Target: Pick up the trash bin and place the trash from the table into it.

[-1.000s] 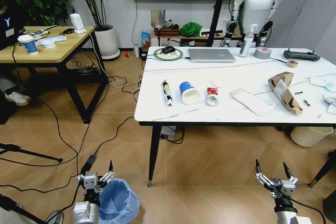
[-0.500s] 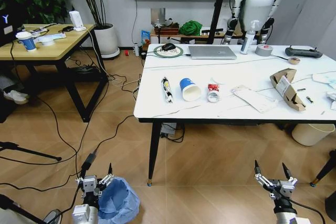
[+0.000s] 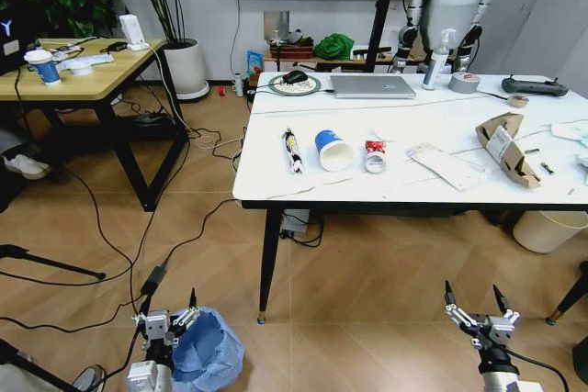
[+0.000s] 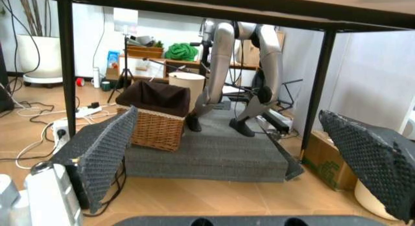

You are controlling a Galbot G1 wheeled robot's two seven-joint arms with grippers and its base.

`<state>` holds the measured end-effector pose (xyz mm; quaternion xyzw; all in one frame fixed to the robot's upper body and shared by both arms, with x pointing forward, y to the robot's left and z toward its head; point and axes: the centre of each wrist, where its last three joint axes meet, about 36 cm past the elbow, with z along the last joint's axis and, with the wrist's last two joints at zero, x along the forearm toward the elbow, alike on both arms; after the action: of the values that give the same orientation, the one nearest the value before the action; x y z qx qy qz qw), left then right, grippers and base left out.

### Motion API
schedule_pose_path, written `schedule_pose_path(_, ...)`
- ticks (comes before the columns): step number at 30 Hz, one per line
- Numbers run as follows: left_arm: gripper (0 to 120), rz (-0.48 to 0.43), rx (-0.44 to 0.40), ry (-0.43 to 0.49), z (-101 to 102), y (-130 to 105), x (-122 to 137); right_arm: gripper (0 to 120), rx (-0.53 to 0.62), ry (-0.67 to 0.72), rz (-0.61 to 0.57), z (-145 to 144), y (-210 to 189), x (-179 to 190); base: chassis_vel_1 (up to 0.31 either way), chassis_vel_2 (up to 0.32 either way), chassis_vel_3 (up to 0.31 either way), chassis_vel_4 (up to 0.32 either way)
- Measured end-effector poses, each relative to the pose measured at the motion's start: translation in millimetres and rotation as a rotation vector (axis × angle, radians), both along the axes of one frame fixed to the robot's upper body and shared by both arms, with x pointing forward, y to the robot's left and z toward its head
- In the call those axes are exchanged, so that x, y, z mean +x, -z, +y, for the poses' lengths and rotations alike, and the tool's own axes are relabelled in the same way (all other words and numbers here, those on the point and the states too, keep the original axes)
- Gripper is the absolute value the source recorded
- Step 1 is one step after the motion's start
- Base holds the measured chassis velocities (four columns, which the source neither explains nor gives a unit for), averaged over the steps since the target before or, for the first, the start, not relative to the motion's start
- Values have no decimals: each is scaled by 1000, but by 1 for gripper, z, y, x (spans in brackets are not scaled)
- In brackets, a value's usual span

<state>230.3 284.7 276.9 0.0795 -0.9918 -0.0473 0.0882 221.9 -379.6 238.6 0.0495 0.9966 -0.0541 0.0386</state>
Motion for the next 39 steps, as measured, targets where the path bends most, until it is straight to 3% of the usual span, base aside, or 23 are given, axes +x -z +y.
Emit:
schedule_pose_path(15, 100, 8, 2, -2, 2, 3, -3, 100, 9, -9, 9, 11, 6, 1, 0, 0, 0, 0)
schedule_pose_path(31, 100, 84, 10, -19, 10, 23, -12, 100, 22, -12, 18, 20, 17, 1, 0, 0, 0, 0)
schedule_pose_path(39, 100, 84, 12, -23, 11, 18, -9, 100, 42, -21, 2, 33, 17, 10, 0, 0, 0, 0)
